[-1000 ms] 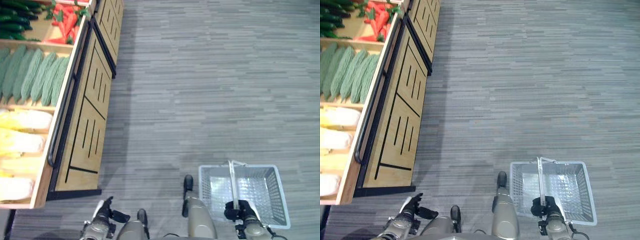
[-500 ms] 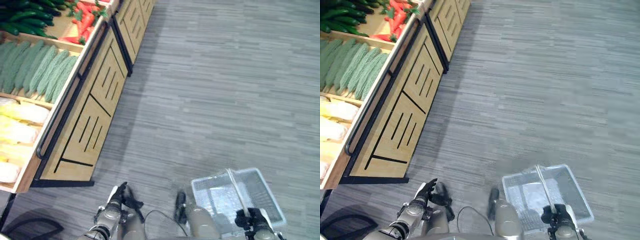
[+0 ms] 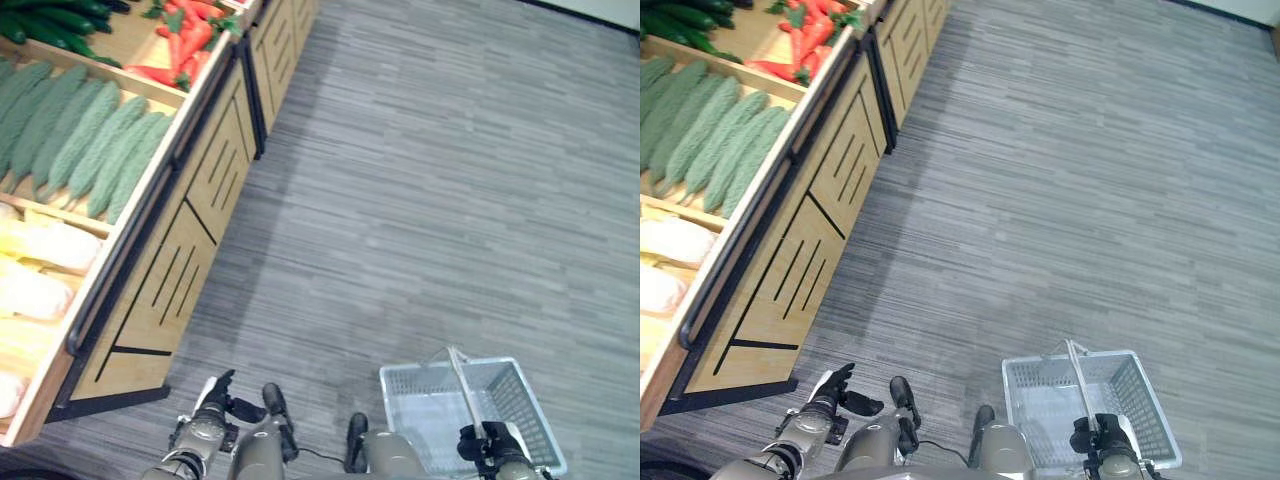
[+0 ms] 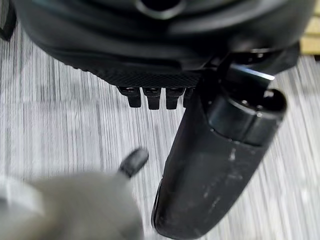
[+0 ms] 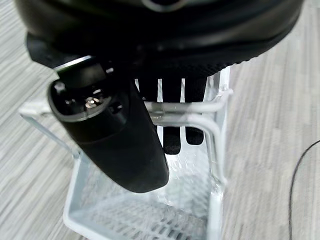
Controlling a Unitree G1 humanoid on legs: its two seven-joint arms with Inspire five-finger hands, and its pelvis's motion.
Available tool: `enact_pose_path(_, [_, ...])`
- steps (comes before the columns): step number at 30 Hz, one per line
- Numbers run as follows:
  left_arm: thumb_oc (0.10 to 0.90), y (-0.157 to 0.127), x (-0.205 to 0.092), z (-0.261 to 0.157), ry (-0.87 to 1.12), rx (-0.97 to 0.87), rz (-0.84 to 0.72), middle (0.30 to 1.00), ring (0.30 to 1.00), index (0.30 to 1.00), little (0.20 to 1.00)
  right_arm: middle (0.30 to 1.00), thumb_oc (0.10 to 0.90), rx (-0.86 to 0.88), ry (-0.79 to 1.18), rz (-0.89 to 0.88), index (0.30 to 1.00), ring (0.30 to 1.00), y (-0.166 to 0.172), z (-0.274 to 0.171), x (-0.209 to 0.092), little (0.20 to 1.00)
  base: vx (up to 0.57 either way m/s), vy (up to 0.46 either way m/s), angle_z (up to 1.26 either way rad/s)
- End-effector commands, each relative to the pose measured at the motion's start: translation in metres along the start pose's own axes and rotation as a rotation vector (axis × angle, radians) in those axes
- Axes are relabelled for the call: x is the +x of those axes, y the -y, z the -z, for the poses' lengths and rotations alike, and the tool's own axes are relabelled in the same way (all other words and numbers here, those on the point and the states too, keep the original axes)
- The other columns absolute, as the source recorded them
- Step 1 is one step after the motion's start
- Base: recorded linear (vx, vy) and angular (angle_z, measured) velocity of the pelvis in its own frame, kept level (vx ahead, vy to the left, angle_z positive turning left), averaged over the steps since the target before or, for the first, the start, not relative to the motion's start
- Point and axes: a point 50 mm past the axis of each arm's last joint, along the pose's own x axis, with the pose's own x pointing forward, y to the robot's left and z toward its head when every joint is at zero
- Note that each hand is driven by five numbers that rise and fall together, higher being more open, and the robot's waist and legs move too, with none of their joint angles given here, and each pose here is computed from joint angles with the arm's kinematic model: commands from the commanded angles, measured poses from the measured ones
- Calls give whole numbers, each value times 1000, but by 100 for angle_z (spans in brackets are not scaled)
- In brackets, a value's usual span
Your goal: Get the vegetables into the basket
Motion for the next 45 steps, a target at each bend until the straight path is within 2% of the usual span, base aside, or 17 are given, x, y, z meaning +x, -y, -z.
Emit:
enact_pose_path(1, [900,-5,-3,10,-3,17,-35,1000,1000,1000,1000,300,400,-43,33,35,300,300,13,5,-1,300,65,71,-2])
enact_pose_path(13, [900,0,-6,21,-36,7,-18,1000,1000,1000,1000,300,400,-75,101,-26,300,300,-3,-14,0,300,68,77,2])
enact_pose_path(22, [900,-4,-8,31,-81,-25,-43,1000,1000,1000,1000,300,400,-100,204,-53,300,300,-8,-41,1,300,241,-226,69])
enact_pose_path(32, [900,0,-9,33,-102,-88,-52,1000,1000,1000,1000,300,400,-120,191,-13,300,300,12,-32,3,300,140,-351,71])
enact_pose_path(36, [900,1,-6,22,-68,-89,-47,1000,1000,1000,1000,300,400,-96,94,26,300,300,23,-7,2,300,112,-240,73])
enact_pose_path(39, [900,5,-5,15,-47,-53,-33,1000,1000,1000,1000,300,400,-50,5,65,300,300,28,16,-2,300,148,-69,105])
enact_pose_path(45, [900,5,-6,20,-65,-41,-36,1000,1000,1000,1000,300,400,-63,-21,60,300,300,25,22,-4,300,152,95,30])
